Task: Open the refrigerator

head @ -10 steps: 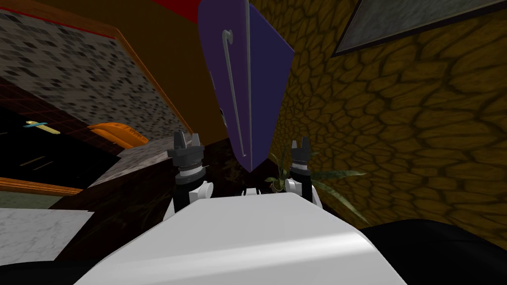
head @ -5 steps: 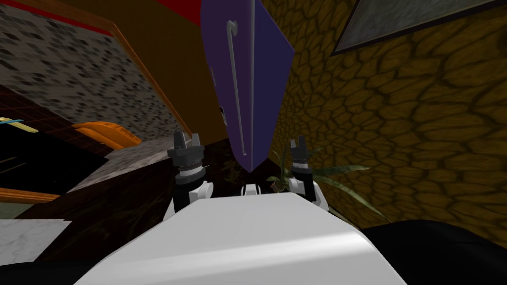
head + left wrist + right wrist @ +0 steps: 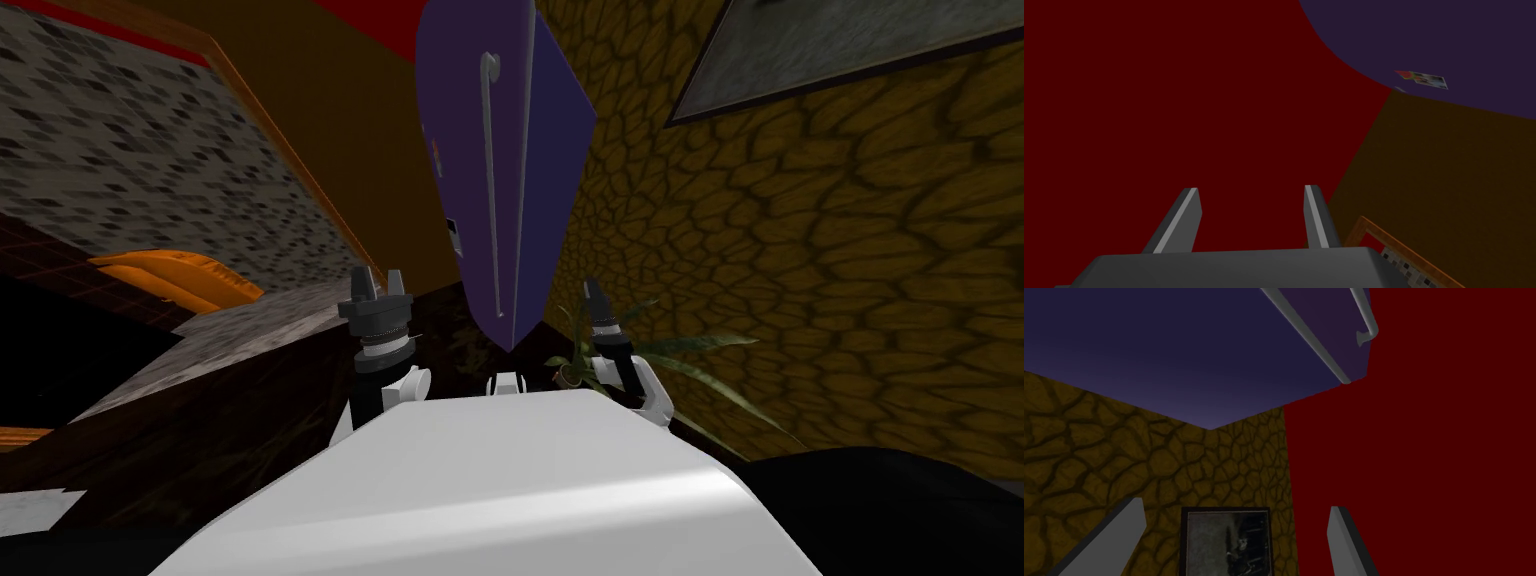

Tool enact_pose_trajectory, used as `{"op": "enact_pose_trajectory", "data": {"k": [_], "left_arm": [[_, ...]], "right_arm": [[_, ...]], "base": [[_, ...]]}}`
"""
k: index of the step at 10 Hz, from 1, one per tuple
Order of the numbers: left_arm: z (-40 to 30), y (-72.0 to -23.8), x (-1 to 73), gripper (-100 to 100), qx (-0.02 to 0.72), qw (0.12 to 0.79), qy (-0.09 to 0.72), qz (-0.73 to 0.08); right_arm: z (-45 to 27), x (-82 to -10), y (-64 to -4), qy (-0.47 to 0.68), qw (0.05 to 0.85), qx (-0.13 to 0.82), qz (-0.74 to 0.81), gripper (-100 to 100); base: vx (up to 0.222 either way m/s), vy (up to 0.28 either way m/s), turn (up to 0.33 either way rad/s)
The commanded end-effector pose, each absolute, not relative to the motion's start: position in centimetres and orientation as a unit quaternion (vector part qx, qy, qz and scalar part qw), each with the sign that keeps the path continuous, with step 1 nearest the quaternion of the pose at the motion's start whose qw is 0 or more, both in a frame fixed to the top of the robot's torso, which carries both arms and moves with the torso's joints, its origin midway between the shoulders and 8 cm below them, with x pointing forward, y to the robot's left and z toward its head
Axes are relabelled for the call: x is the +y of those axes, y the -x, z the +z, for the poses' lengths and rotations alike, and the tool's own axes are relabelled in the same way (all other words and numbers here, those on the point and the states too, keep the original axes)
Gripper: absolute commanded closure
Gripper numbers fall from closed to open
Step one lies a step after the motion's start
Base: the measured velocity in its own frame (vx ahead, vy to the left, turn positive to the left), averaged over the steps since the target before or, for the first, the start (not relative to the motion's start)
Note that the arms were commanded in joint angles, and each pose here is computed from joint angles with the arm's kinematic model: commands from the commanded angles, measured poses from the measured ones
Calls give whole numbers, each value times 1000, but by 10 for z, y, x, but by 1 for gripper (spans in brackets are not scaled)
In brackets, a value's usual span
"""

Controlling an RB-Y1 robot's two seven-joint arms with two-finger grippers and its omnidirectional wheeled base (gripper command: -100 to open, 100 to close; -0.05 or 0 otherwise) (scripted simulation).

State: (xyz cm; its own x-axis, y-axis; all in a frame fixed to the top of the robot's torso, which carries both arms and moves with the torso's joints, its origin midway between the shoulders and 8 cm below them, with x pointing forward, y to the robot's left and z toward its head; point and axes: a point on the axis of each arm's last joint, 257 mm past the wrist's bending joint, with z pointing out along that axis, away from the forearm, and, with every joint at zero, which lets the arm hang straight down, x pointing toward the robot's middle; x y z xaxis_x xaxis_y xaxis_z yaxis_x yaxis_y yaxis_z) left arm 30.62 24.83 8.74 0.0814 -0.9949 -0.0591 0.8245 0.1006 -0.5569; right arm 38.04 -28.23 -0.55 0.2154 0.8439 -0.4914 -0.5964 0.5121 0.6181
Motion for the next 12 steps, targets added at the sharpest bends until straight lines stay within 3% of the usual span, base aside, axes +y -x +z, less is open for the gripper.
{"op": "enact_pose_trajectory", "data": {"k": [1, 12], "left_arm": [[87, -306, 248, 0, 218, 709, 195, -642], [87, -306, 248, 0, 218, 709, 195, -642]], "right_arm": [[-30, -286, -396, -99, 774, 471, 411, -100], [-62, -339, -455, 120, 788, 581, 166, -100]], "base": [[56, 221, -96], [45, 214, -99]]}}
